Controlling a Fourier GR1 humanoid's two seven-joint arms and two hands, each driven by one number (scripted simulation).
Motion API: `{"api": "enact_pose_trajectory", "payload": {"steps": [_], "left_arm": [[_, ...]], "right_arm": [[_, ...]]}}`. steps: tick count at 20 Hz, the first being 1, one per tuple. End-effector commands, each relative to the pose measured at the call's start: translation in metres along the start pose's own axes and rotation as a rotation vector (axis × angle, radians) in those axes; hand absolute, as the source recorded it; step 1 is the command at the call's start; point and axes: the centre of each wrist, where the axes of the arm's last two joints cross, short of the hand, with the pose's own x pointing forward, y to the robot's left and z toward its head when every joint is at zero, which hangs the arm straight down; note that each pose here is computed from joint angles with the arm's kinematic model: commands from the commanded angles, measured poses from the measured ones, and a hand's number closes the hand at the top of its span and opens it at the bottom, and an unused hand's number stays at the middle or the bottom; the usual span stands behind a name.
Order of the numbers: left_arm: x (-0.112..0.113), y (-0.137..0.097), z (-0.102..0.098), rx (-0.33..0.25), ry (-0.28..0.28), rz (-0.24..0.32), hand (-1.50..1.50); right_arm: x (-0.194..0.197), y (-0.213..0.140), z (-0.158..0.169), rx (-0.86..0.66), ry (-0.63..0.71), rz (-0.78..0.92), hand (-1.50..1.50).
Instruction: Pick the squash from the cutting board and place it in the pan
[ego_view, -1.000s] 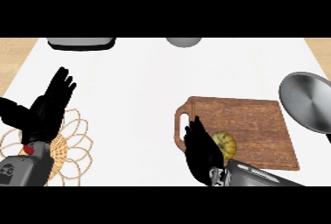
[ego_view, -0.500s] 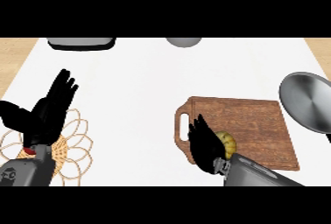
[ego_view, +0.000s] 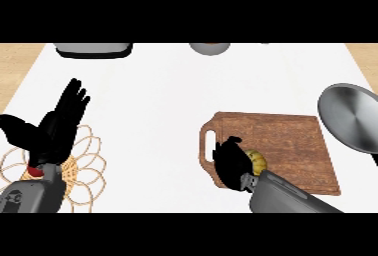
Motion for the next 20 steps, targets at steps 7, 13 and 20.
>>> {"api": "enact_pose_trajectory", "payload": {"steps": [7, 13, 20], "left_arm": [[0.005, -0.006, -0.007, 0.002, 0.023, 0.003, 0.00], [0.003, -0.001, 0.005, 0.005, 0.001, 0.011, 0.00], [0.001, 0.023, 0.010, 0.086, 0.015, 0.010, 0.00]], "right_arm": [[-0.002, 0.019, -0.011, -0.035, -0.106, -0.022, 1.50], [-0.010, 0.028, 0.002, -0.124, -0.024, -0.244, 1.50], [-0.071, 0.074, 0.026, -0.324, 0.372, -1.021, 1.50]]}}
